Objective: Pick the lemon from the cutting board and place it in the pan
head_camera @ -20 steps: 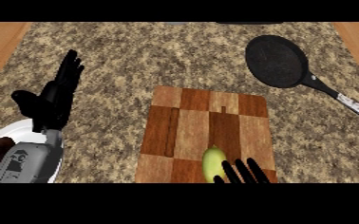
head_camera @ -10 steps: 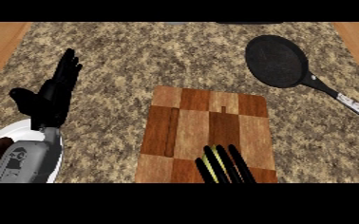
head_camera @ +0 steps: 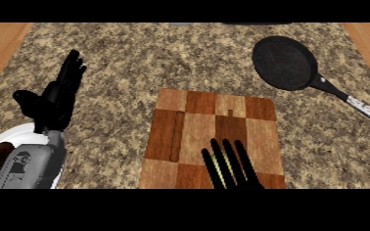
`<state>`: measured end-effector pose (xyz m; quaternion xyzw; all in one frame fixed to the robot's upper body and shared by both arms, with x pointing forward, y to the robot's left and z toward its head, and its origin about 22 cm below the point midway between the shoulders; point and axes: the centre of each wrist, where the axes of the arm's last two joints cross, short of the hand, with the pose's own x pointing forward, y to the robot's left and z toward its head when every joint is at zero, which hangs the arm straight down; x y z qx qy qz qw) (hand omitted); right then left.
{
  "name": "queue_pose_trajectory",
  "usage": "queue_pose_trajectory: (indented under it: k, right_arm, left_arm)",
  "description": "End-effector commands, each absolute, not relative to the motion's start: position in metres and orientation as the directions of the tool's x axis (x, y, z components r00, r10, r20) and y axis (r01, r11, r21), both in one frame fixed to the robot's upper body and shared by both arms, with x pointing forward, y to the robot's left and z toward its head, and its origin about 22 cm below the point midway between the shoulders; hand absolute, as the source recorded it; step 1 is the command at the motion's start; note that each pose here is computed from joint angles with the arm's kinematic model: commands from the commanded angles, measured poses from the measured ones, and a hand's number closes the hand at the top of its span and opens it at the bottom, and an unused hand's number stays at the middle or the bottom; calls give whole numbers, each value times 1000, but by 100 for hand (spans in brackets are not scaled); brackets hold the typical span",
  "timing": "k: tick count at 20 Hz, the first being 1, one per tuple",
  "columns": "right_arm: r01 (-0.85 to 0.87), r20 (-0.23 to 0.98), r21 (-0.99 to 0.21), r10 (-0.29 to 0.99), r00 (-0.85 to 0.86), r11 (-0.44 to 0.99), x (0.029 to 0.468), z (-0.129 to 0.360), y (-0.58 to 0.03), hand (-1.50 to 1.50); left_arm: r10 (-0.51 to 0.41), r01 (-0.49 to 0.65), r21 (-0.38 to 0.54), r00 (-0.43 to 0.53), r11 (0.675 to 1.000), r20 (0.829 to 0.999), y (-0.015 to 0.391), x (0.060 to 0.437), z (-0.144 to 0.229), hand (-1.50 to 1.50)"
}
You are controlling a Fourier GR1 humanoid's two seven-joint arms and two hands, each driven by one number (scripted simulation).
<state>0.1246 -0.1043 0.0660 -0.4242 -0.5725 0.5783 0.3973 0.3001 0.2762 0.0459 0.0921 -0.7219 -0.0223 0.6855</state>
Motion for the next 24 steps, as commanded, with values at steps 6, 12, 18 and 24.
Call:
queue_pose_trajectory:
  k: [6,12,18,24]
  right_arm:
    - [-27,-33,-999,949,-313,-44,150,45,-87,-150]
    - [-32,-82,-995,957,-279,-94,159,65,-96,-150]
    - [-83,-97,-989,955,-279,-125,169,38,-96,-150]
    - [-79,-123,-982,901,-416,-170,172,16,-84,150]
  left_arm:
    - [-150,-115,143,-57,983,987,283,302,46,0]
    - [-155,-112,149,-48,983,987,272,288,46,0]
    - [-156,-106,152,-30,983,987,279,305,57,0]
    - [-152,-89,147,-51,985,987,283,291,68,0]
